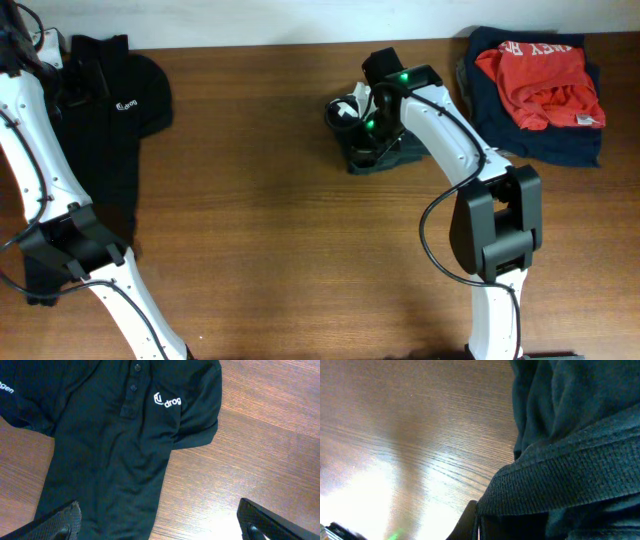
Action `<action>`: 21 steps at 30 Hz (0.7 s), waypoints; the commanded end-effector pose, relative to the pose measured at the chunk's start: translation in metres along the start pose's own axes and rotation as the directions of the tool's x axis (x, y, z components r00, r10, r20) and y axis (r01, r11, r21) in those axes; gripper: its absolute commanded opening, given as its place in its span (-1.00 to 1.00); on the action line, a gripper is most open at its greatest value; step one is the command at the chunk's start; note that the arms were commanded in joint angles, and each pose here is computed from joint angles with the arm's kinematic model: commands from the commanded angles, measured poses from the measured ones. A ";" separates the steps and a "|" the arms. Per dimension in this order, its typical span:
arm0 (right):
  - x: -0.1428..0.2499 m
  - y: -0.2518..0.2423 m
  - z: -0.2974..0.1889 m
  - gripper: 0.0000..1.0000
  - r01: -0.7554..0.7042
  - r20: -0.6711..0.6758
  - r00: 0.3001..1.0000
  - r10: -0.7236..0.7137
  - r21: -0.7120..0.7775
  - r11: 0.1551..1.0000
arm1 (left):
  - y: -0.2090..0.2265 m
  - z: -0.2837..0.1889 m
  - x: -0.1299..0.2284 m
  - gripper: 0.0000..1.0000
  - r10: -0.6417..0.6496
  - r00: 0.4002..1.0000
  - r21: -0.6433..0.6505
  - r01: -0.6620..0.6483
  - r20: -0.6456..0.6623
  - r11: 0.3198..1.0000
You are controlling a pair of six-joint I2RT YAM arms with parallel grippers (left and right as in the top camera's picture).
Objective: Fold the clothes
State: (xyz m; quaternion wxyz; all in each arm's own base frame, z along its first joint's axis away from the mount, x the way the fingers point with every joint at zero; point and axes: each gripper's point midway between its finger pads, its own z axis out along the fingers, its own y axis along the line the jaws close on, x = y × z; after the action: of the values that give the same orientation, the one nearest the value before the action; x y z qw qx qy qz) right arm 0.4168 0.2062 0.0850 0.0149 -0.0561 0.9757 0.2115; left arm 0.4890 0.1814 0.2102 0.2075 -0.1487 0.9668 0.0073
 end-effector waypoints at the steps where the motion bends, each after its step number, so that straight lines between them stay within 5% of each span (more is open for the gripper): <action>1: 0.009 0.028 0.000 -0.92 0.057 -0.020 0.998 -0.058 -0.034 0.998 | -0.002 0.008 0.002 0.98 0.000 1.000 0.014 0.000 -0.018 1.000; 2: 0.020 0.035 0.006 -0.92 0.068 -0.058 0.996 -0.070 -0.029 0.997 | -0.002 0.008 0.002 0.98 0.000 1.000 0.014 0.000 -0.018 1.000; 7: 0.037 0.046 0.014 -0.01 0.061 -0.112 0.992 -0.062 -0.017 0.998 | -0.002 0.008 0.002 0.98 0.000 1.000 0.014 0.000 -0.018 1.000; 13: 0.030 0.054 -0.002 0.09 -0.019 -0.060 0.998 0.017 -0.027 0.999 | -0.002 0.008 0.003 0.98 0.000 1.000 0.014 0.000 -0.018 1.000; 18: 0.009 0.019 -0.031 0.10 -0.227 0.113 0.971 0.212 0.138 0.964 | -0.003 0.008 0.003 0.98 0.000 1.000 0.017 0.000 -0.020 1.000; 21: -0.001 -0.012 -0.044 0.37 -0.398 0.217 0.909 0.355 0.202 0.895 | -0.003 0.008 0.003 0.98 0.000 1.000 0.017 0.000 -0.020 1.000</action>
State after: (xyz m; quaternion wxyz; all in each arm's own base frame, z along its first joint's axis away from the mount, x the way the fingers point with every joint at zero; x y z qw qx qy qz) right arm 0.3952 0.2191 0.0940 0.0002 0.0357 0.9879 0.1508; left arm 0.4889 0.1814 0.2102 0.2073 -0.1488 0.9669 0.0073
